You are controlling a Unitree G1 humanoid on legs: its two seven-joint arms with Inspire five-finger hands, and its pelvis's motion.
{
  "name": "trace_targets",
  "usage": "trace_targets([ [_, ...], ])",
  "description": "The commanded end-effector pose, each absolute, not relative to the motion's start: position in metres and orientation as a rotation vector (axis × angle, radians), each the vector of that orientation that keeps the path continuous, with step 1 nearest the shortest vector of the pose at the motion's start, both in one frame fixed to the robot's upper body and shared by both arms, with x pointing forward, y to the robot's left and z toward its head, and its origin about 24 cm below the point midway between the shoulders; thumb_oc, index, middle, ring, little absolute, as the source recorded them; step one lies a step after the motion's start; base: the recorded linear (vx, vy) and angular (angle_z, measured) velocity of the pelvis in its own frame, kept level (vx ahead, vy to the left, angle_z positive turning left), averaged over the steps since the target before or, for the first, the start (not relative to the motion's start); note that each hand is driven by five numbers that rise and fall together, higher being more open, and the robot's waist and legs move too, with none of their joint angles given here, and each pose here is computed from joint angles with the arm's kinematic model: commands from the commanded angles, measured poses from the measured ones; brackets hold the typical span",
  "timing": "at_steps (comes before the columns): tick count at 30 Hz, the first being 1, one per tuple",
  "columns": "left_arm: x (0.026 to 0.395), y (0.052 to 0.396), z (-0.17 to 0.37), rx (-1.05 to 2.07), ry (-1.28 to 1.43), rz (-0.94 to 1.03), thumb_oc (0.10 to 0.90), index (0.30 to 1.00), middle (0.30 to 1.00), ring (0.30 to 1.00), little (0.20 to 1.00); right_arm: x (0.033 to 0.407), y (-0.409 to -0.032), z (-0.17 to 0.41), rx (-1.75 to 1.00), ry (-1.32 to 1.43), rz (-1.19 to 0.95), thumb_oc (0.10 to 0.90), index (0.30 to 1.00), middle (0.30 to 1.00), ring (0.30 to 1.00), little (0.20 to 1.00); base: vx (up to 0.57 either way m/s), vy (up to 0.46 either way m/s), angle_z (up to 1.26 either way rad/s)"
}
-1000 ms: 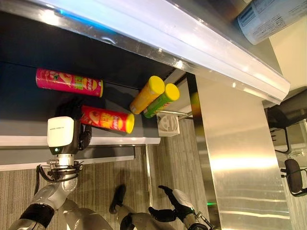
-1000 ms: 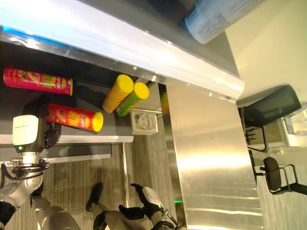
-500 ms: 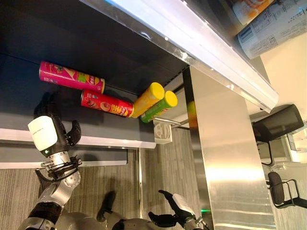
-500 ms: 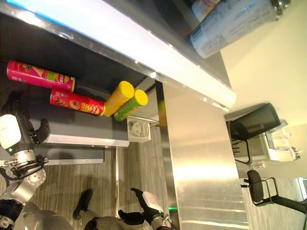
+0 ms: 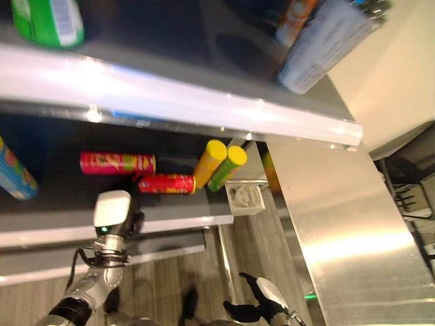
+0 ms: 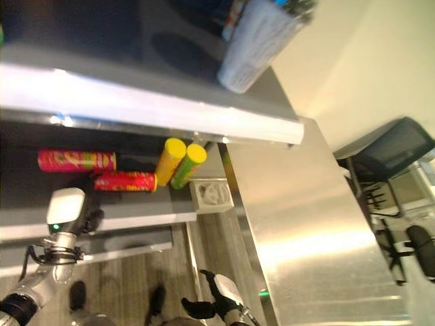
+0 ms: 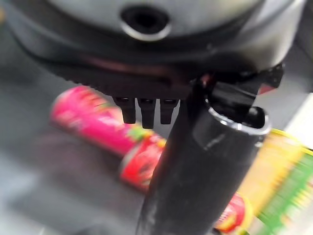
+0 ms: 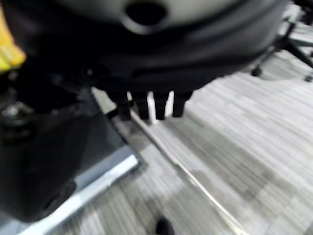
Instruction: Put the goods on the table back onto the shelves and tidy them up.
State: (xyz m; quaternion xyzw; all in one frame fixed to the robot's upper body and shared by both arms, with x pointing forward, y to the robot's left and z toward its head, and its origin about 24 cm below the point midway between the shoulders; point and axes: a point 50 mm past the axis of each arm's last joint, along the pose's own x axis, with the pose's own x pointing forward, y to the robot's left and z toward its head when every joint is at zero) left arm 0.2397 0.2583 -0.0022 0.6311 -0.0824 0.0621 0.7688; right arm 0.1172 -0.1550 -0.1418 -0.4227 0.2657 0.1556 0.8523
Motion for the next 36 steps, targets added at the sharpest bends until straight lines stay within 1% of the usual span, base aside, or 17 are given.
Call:
trace_targets([
  [1, 0.255, 0.255, 0.022, 1.421, -0.331, 0.138, 0.8, 0.9, 0.9, 0.9, 0.9, 0.116, -0.172, -0.142, -0.938, 0.588, 0.24, 0.8, 0.9, 0.9, 0.9, 0.9, 0.06, 0.197, 0.09],
  [6, 0.249, 0.248, 0.008, 1.408, -0.289, 0.098, 0.8, 0.9, 0.9, 0.9, 0.9, 0.104, -0.188, -0.147, -0.949, 0.672, 0.189, 0.8, 0.9, 0.9, 0.9, 0.9, 0.05, 0.079, -0.01],
  [9, 0.239, 0.242, -0.012, 1.391, -0.209, 0.029, 0.8, 0.9, 0.9, 0.9, 0.9, 0.093, -0.204, -0.149, -0.909, 0.767, 0.082, 0.8, 0.9, 0.9, 0.9, 0.9, 0.15, 0.025, -0.13],
  [17, 0.232, 0.243, -0.04, 1.356, -0.042, 0.042, 0.8, 0.9, 0.9, 0.9, 0.9, 0.079, -0.219, -0.151, -0.866, 0.851, -0.026, 0.8, 0.9, 0.9, 0.9, 0.9, 0.07, -0.007, -0.12],
  [19, 0.234, 0.249, -0.044, 1.354, 0.012, 0.093, 0.8, 0.9, 0.9, 0.9, 0.9, 0.073, -0.222, -0.152, -0.855, 0.875, -0.049, 0.8, 0.9, 0.9, 0.9, 0.9, 0.07, -0.006, -0.16],
  [24, 0.237, 0.265, -0.046, 1.391, 0.089, 0.144, 0.8, 0.9, 0.9, 0.9, 0.9, 0.061, -0.229, -0.153, -0.849, 0.913, -0.066, 0.8, 0.9, 0.9, 0.9, 0.9, 0.05, -0.008, -0.09],
  [27, 0.241, 0.28, -0.041, 1.435, 0.121, 0.179, 0.8, 0.9, 0.9, 0.9, 0.9, 0.056, -0.234, -0.151, -0.85, 0.923, -0.075, 0.8, 0.9, 0.9, 0.9, 0.9, 0.04, -0.008, -0.16],
  [28, 0.241, 0.28, -0.041, 1.435, 0.121, 0.179, 0.8, 0.9, 0.9, 0.9, 0.9, 0.056, -0.234, -0.151, -0.85, 0.923, -0.075, 0.8, 0.9, 0.9, 0.9, 0.9, 0.05, -0.016, -0.1],
  [30, 0.246, 0.293, -0.031, 1.49, 0.122, 0.191, 0.8, 0.9, 0.9, 0.9, 0.9, 0.051, -0.237, -0.152, -0.85, 0.937, -0.071, 0.8, 0.9, 0.9, 0.9, 0.9, 0.05, -0.024, -0.06],
  [32, 0.25, 0.299, -0.025, 1.515, 0.115, 0.2, 0.8, 0.9, 0.9, 0.9, 0.9, 0.051, -0.239, -0.151, -0.85, 0.938, -0.073, 0.8, 0.9, 0.9, 0.9, 0.9, 0.03, -0.013, -0.04],
  [36, 0.252, 0.305, -0.021, 1.536, 0.119, 0.21, 0.8, 0.9, 0.9, 0.9, 0.9, 0.049, -0.239, -0.151, -0.849, 0.941, -0.068, 0.8, 0.9, 0.9, 0.9, 0.9, 0.03, 0.0, -0.09],
])
